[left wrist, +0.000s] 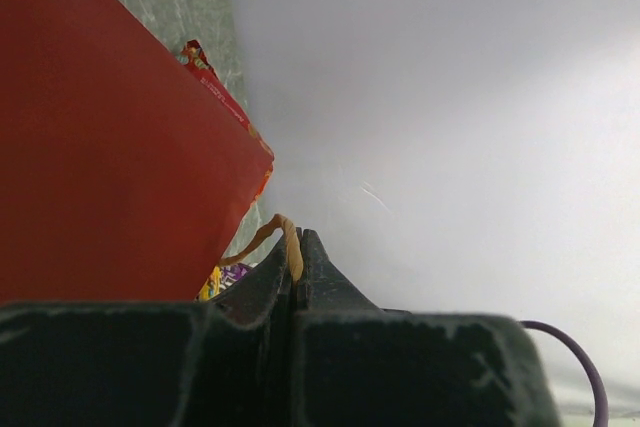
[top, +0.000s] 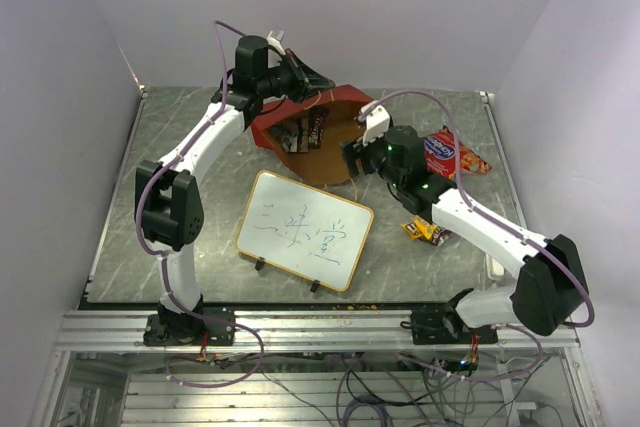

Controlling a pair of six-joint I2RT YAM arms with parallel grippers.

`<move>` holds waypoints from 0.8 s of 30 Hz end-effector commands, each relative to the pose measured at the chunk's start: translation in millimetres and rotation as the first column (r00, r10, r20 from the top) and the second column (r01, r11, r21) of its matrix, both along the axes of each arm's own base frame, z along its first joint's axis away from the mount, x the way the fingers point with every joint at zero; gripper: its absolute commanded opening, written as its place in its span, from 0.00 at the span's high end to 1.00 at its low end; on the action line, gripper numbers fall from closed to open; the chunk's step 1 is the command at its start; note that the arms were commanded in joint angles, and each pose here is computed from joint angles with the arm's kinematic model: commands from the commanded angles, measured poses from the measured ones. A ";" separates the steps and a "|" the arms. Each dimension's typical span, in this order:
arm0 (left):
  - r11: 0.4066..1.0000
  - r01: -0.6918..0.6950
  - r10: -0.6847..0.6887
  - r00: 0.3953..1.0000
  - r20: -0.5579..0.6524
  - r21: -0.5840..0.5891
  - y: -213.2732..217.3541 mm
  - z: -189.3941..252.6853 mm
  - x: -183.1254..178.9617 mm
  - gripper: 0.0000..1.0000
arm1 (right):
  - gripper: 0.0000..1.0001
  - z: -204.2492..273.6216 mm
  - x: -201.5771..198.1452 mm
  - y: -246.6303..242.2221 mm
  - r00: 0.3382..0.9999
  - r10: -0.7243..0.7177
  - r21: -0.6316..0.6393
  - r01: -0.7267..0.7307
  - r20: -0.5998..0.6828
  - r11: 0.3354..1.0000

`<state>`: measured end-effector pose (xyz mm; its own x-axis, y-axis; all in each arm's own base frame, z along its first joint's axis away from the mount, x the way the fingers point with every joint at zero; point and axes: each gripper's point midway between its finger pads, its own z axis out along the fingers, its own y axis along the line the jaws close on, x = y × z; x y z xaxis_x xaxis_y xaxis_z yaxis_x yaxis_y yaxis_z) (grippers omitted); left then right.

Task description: Take the snacks out of the paper bag

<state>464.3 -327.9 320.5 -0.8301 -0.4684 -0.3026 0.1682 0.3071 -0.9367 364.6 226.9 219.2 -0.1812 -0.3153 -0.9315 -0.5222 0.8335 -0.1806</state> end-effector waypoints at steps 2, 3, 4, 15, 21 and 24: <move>1.000 0.008 -0.006 0.997 0.080 -0.025 -1.9 32.8 -7.1 0.93 | 0.24 17.8 19.5 27.1 1.000 -0.022 0.193 0.017 0.022 0.981; 1.000 0.009 -0.007 0.997 0.081 -0.024 -1.7 33.3 -7.8 0.93 | 0.24 12.9 22.3 28.1 0.999 -0.036 0.206 0.035 -0.001 0.978; 1.000 0.011 -0.010 0.997 0.079 -0.020 -2.0 32.3 -8.7 0.93 | 0.24 6.0 24.4 28.4 0.999 -0.046 0.206 0.049 -0.020 0.977; 1.000 0.025 -0.024 0.997 0.070 -0.010 -3.7 35.4 -14.1 0.93 | 0.24 -16.6 47.7 48.6 0.998 -0.045 0.228 0.056 -0.054 0.972; 0.999 0.043 -0.043 0.997 0.059 0.014 -6.1 32.2 -16.9 0.93 | 0.24 -31.0 56.5 57.3 0.999 0.039 0.112 -0.040 0.016 0.993; 0.998 0.053 -0.055 0.997 0.062 0.030 -6.1 31.9 -17.9 0.93 | 0.25 -38.0 50.2 57.2 0.958 0.230 -0.141 -0.207 0.172 0.968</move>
<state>458.1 -331.3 325.1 -0.8387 -0.4463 -0.3122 0.1710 0.3285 -0.9289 415.7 278.2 173.2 -0.2171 -0.2244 -0.9500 -0.5415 0.8374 -0.0741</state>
